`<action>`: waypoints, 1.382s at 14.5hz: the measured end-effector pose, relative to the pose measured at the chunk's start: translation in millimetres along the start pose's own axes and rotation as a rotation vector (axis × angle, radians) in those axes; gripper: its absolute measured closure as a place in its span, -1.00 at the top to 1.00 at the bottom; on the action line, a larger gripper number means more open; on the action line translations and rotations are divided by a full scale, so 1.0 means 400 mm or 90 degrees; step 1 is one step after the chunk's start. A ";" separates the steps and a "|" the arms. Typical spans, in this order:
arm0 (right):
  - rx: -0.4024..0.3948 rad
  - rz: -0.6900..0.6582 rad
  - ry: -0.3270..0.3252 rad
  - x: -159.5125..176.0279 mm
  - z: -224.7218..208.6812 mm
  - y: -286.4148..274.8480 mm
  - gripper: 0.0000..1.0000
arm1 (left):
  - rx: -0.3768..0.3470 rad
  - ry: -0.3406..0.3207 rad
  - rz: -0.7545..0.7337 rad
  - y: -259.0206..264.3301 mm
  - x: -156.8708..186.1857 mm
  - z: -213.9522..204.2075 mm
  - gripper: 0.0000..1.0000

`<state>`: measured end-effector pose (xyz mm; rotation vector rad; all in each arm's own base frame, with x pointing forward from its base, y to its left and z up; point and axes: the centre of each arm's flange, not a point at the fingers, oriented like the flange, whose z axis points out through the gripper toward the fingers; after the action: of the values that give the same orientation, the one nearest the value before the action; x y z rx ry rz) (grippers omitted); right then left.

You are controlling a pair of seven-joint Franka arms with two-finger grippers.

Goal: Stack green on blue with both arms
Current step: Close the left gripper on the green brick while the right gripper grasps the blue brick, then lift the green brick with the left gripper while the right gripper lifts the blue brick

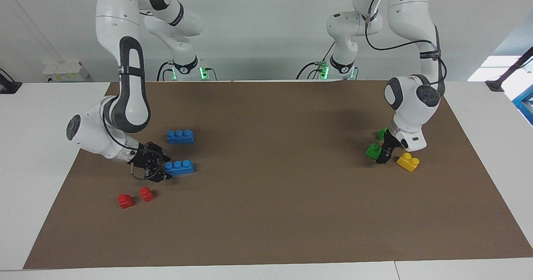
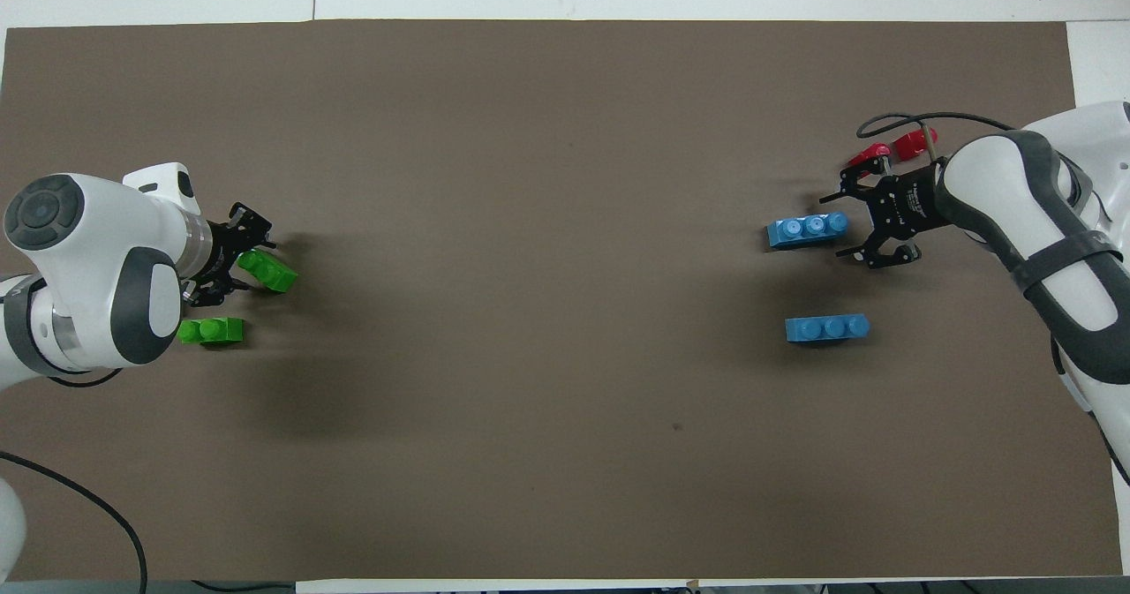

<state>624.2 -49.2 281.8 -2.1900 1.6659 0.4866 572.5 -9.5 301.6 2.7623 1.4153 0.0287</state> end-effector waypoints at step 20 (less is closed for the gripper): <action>-0.011 0.025 -0.021 -0.129 -0.012 -0.071 -0.31 | -0.018 0.014 -0.010 -0.003 0.024 -0.002 -0.31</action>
<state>638.8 -0.6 312.1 -2.1530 1.6954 0.5462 577.0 -0.9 302.1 2.7357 1.4300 0.0778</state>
